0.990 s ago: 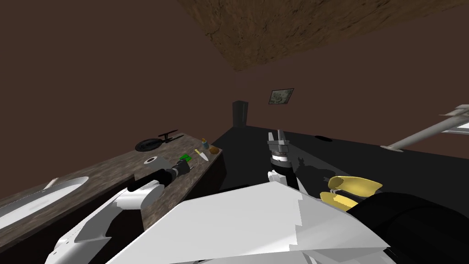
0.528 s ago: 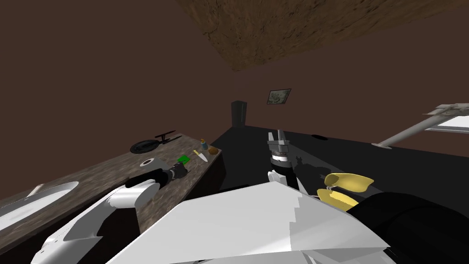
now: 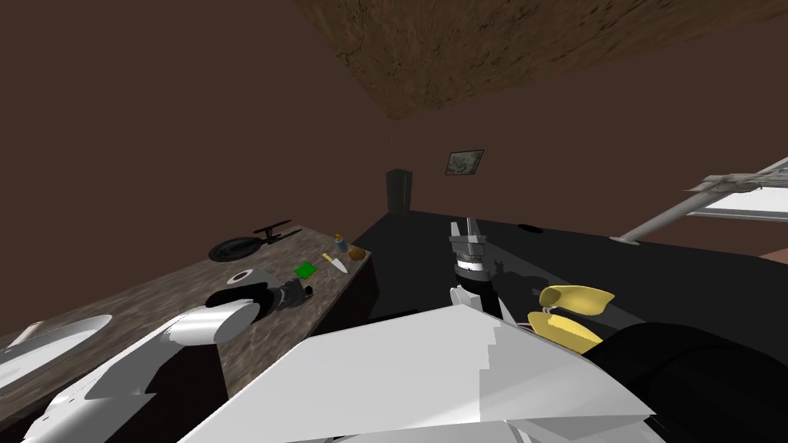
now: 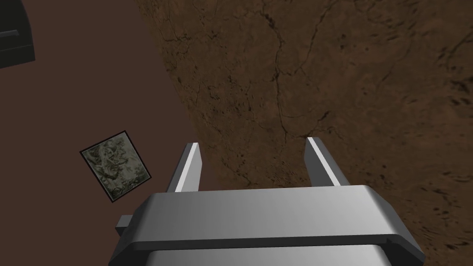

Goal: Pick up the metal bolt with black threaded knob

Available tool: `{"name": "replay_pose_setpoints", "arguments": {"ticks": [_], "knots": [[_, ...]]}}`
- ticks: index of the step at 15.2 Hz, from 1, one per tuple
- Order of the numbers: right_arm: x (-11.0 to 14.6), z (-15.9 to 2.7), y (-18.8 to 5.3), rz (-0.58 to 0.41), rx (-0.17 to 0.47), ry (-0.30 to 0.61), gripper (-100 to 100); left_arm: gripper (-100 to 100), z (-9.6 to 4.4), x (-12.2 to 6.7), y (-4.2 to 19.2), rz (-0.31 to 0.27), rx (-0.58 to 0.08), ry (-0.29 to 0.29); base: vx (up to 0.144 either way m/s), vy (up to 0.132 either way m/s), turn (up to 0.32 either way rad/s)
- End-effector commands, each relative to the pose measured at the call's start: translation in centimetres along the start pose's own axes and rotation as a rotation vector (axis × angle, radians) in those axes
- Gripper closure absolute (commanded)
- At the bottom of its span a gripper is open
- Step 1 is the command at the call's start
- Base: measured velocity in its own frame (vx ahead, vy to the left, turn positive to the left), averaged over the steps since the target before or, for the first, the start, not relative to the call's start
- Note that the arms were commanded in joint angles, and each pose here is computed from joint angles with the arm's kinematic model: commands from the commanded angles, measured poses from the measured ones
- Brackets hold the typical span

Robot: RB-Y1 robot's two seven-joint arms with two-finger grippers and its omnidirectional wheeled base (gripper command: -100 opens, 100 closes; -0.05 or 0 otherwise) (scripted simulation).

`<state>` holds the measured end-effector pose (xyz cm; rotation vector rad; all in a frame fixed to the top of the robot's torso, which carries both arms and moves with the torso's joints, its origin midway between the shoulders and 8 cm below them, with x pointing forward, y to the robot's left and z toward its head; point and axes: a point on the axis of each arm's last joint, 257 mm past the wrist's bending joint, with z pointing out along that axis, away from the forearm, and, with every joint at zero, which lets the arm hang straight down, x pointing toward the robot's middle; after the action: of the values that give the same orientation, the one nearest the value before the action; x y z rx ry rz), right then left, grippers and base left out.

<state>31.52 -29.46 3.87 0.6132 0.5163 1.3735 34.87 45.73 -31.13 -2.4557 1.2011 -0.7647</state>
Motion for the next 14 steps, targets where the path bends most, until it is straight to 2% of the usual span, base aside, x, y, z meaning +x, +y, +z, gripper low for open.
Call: {"name": "replay_pose_setpoints", "arguments": {"ticks": [1,7,12,13,14], "knots": [[0.0,0.0,0.0,0.000,0.000,0.000,0,-100,-0.1,-0.9,0.4,-0.026,-0.029,-0.029,0.002,0.008,-0.037],[0.0,0.0,0.0,0.000,0.000,0.000,0,-100,-0.9,-3.6,1.2,-0.120,-0.113,-0.116,0.003,0.008,-0.044],[0.0,0.0,0.0,0.000,0.000,0.000,0,-100,-1.5,-4.8,1.7,-0.169,-0.153,-0.161,0.005,0.010,-0.035],[0.0,0.0,0.0,0.000,0.000,0.000,0,-100,-1.4,-4.5,1.5,-0.156,-0.142,-0.149,0.003,0.007,-0.013],[0.0,0.0,0.0,0.000,0.000,0.000,0,-100,-0.6,-5.3,1.9,-0.166,-0.142,-0.155,0.011,-0.001,-0.044]]}}
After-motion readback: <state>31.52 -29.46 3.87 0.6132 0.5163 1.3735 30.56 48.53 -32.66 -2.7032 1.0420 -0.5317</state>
